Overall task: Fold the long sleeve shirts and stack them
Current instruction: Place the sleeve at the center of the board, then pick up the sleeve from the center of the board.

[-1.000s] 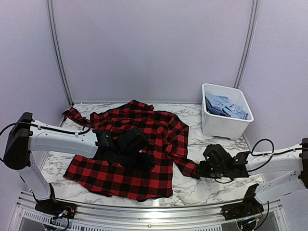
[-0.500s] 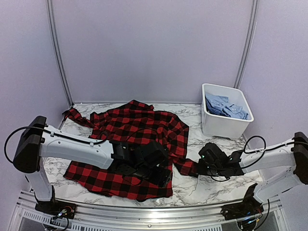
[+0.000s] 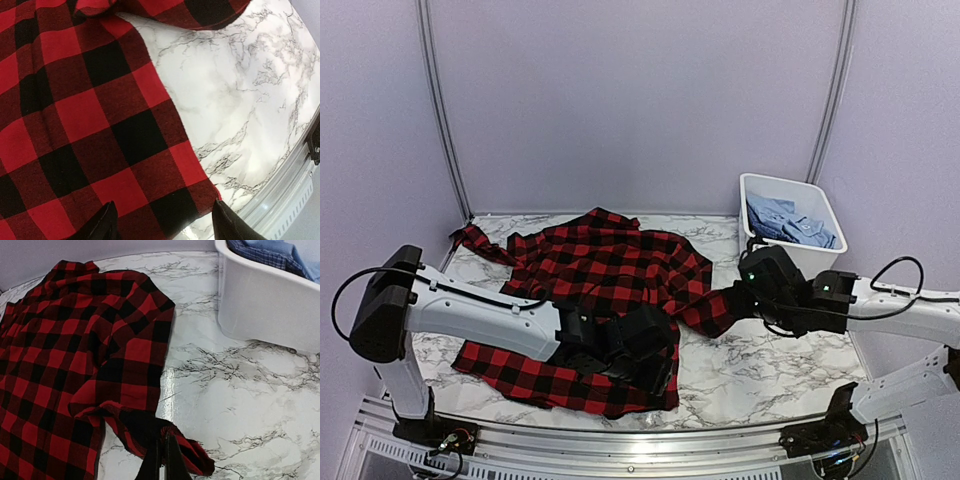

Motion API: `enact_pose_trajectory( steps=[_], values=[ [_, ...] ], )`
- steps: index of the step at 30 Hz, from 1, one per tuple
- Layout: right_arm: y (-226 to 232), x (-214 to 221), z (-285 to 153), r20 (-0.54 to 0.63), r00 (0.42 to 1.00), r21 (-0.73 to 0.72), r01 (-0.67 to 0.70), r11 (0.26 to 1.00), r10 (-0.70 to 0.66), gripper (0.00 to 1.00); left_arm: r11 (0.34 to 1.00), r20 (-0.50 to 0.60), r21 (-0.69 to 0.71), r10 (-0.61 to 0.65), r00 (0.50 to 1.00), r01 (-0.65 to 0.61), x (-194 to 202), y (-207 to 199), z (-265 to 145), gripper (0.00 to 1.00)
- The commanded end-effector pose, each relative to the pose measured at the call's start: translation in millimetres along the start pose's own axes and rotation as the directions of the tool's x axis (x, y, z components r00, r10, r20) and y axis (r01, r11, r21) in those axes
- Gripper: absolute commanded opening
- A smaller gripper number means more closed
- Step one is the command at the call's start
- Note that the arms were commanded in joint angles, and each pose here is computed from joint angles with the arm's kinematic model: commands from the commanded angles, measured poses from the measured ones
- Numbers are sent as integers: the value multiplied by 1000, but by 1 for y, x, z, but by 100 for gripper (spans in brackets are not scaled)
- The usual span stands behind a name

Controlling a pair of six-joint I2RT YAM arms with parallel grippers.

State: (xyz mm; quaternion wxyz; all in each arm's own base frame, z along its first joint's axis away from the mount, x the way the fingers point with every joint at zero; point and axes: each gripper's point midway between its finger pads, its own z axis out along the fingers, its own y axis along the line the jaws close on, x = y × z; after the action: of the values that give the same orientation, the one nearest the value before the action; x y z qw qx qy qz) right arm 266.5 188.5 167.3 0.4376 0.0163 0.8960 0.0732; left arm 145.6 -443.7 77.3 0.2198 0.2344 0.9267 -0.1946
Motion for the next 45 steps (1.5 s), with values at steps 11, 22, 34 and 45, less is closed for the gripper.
enact_pose_trajectory(
  steps=[11, 22, 34, 45],
  values=[
    [91, 155, -38, -248, 890, -278, 313, 908, -383, 38, 989, 42, -84, -115, 992, 118, -4, 60, -27, 64],
    [57, 167, -54, -360, 925, -294, 7, 956, -118, 58, 994, 20, -66, -90, 996, 91, -3, 53, -23, 64],
    [52, 173, -16, -381, 924, -227, -120, 966, 25, 54, 996, 0, -43, -74, 997, 74, 0, 47, -23, 64],
    [58, 179, -3, -403, 914, -193, -37, 981, -44, 53, 998, 2, -37, -59, 998, 59, -4, 43, -21, 64]
  ],
)
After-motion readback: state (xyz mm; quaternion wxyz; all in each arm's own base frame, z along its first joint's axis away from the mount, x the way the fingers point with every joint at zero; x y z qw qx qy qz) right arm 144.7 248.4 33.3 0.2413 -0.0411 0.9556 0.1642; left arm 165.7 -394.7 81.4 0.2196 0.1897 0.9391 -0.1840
